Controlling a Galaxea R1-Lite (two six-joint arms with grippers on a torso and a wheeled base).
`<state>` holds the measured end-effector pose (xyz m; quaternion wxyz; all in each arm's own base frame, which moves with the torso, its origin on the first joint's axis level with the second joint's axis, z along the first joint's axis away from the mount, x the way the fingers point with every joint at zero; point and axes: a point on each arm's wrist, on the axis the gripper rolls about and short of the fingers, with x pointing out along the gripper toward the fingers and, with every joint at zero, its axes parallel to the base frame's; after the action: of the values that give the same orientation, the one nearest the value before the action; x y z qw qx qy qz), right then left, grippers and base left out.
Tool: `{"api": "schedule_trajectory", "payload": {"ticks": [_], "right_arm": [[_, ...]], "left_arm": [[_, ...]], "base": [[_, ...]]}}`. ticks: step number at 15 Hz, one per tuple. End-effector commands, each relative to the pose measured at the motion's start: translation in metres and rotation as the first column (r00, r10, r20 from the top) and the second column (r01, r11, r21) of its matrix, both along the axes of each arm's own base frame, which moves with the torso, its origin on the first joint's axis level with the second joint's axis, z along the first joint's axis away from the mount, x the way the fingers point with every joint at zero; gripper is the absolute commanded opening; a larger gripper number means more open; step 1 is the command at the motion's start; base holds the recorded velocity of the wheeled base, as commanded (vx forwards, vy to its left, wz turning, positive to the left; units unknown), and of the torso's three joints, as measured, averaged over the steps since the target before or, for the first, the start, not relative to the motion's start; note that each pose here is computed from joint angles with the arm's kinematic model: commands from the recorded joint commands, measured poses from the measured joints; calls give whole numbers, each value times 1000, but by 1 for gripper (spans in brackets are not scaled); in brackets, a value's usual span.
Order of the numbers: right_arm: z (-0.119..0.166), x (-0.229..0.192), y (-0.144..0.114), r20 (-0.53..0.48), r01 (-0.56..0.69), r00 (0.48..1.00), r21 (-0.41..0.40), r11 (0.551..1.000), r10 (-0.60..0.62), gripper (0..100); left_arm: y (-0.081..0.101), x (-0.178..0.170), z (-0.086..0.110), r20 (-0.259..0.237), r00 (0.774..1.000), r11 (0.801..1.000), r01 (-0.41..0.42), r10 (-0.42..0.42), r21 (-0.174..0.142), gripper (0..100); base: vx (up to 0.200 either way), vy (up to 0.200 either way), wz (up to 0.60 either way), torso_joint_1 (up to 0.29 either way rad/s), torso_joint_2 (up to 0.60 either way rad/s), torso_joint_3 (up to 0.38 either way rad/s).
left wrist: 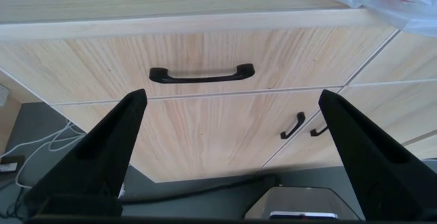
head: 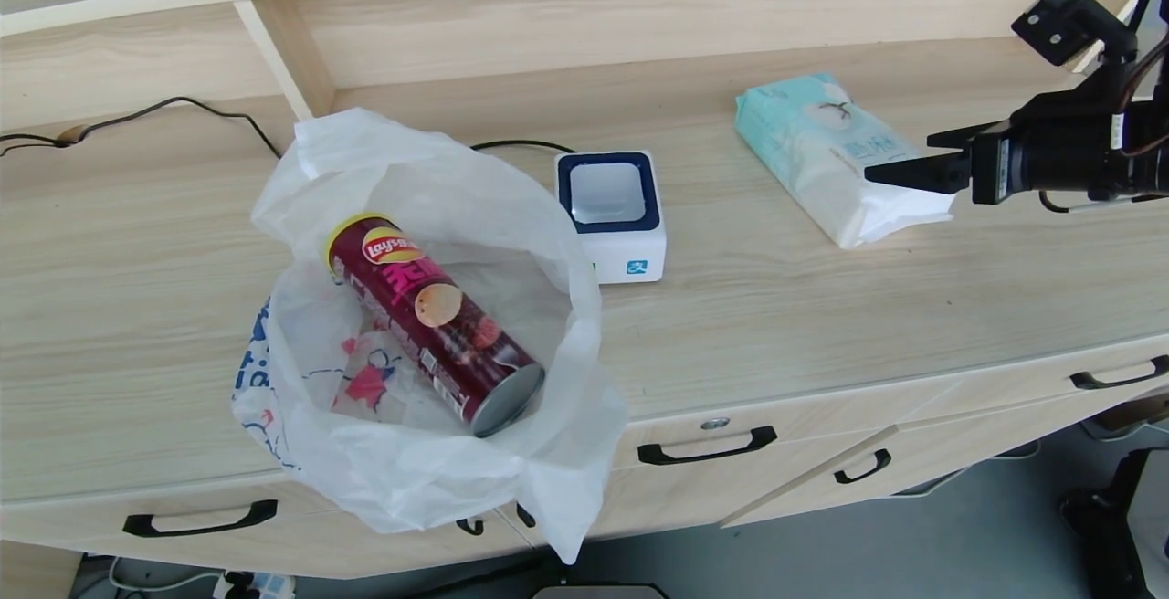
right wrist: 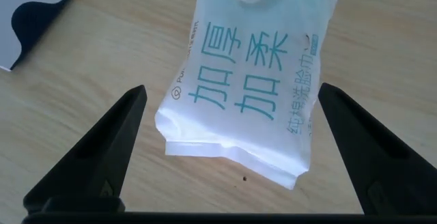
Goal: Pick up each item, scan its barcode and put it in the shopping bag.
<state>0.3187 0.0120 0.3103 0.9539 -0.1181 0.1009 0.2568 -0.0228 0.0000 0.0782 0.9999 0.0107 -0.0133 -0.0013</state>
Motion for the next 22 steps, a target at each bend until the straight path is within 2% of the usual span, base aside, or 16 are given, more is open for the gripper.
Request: {"api": "schedule_trajectory", "payload": {"ticks": [1, 16, 22], "right_arm": [[-3, 14, 0, -7, -2, 1000, 1, 1000, 2, 100], [-18, 54, 6, -34, 24, 999, -1, 1000, -24, 100], [-20, 59, 21, -51, 42, 998, 21, 999, -40, 100]], "left_arm": [[0, 0, 0, -2, 1000, 1000, 0, 0, 0, 100], [0, 0, 0, -2, 1000, 1000, 0, 0, 0, 100], [0, 0, 0, -1, 1000, 1000, 0, 0, 3, 100]], "base": [[0, 0, 0, 0, 0, 0], [0, 0, 0, 0, 0, 0], [0, 0, 0, 0, 0, 0]]}}
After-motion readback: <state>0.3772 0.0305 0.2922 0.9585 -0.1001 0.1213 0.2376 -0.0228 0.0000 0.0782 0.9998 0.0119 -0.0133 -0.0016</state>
